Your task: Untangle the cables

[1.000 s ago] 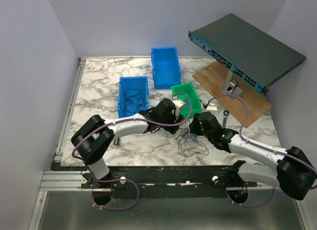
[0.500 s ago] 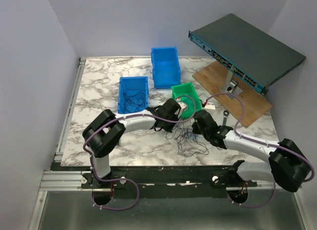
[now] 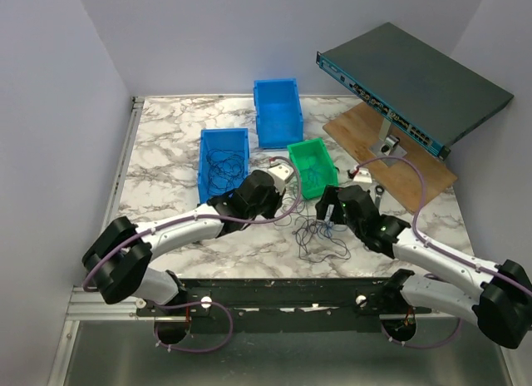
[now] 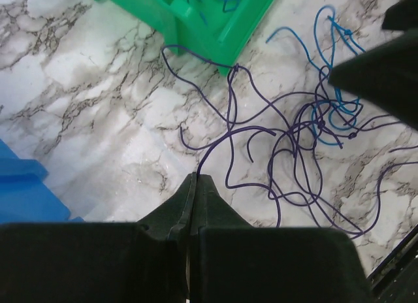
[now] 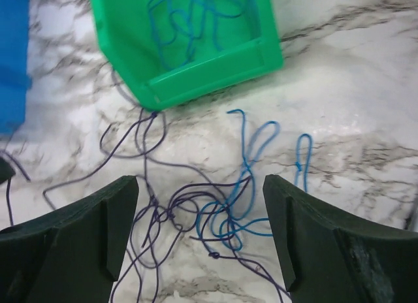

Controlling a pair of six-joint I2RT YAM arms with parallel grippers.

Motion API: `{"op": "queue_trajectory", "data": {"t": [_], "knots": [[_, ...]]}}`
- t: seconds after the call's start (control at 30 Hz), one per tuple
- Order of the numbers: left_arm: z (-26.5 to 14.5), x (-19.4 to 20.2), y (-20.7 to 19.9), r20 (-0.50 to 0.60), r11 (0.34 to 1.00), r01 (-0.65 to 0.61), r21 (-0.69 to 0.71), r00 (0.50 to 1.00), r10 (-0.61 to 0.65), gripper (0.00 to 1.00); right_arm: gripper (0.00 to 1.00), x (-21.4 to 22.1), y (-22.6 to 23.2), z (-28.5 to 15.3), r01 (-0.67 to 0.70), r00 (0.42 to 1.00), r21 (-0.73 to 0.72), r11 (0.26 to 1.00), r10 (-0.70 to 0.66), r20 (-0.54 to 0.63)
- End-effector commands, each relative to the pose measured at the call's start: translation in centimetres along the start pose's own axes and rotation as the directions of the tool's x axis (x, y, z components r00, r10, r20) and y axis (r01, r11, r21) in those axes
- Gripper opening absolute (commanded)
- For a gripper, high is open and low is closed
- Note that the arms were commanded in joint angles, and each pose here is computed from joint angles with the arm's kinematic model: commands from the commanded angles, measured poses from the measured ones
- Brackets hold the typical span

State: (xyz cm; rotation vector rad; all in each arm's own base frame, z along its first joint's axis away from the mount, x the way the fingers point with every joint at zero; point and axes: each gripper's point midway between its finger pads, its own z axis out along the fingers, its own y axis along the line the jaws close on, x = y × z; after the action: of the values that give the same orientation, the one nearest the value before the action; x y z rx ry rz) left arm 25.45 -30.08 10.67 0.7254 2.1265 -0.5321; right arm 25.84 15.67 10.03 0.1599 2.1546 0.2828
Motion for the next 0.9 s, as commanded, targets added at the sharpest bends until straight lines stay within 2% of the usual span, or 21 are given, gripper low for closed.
{"op": "queue_trajectory", "data": {"t": [0.0,0.13,0.27,0.37,0.47,0.53,0.6,0.63,0.7,0.77,0.83,0.87], "knots": [[-0.8,-2.3,0.1,0.126,1.0,-0.007,0.0,0.992,0.007,0.0,0.87,2.2,3.8,-0.8,0.112,0.985,-0.252,0.961,-0.141,-0.099],[-1.9,-3.1,0.1,0.181,1.0,-0.012,0.007,0.983,0.011,0.0,0.87,4.3,4.2,0.5,0.123,0.964,-0.247,0.961,-0.175,-0.201],[-2.9,-3.7,0.5,0.223,1.0,-0.018,-0.009,0.975,0.019,0.0,0.76,5.9,2.8,2.2,0.121,0.953,-0.139,0.983,-0.154,-0.26],[-4.4,-4.8,2.1,0.246,0.994,-0.01,-0.104,0.969,0.035,0.0,0.57,6.2,0.6,3.1,0.117,0.963,-0.014,0.993,-0.117,-0.243],[-7.3,-6.4,4.4,0.298,0.974,0.045,-0.221,0.954,0.024,0.0,0.22,5.4,-2.2,3.3,0.07,0.983,0.159,0.985,-0.042,-0.178],[-10.3,-6.5,7.3,0.323,0.93,0.15,-0.335,0.946,-0.036,0.0,0.13,4.1,-3.8,2.8,0.001,0.994,0.254,0.967,0.026,-0.102],[-13.6,-6.3,10.5,0.37,0.859,0.311,-0.407,0.916,-0.156,0.0,0.12,3.0,-5.4,2.0,-0.084,0.996,0.319,0.944,0.092,-0.009],[-15.4,-6.1,12.0,0.41,0.823,0.393,-0.41,0.886,-0.219,0.0,0.13,2.7,-6.2,1.7,-0.122,0.992,0.341,0.932,0.121,0.023],[-18.0,-5.5,13.5,0.482,0.778,0.506,-0.373,0.822,-0.303,0.0,0.13,2.2,-7.6,1.0,-0.208,0.978,0.373,0.904,0.192,0.08],[-20.2,-5.4,13.9,0.56,0.759,0.563,-0.326,0.762,-0.325,0.0,0.15,1.9,-9.1,0.4,-0.294,0.956,0.413,0.862,0.261,0.134],[-22.0,-5.5,14.0,0.609,0.741,0.6,-0.3,0.719,-0.336,0.0,0.23,1.6,-10.1,-0.2,-0.35,0.937,0.44,0.827,0.3,0.181],[-22.8,-5.7,14.0,0.623,0.74,0.606,-0.292,0.708,-0.333,0.0,0.32,1.5,-10.4,-0.4,-0.364,0.931,0.446,0.818,0.308,0.195]]}}
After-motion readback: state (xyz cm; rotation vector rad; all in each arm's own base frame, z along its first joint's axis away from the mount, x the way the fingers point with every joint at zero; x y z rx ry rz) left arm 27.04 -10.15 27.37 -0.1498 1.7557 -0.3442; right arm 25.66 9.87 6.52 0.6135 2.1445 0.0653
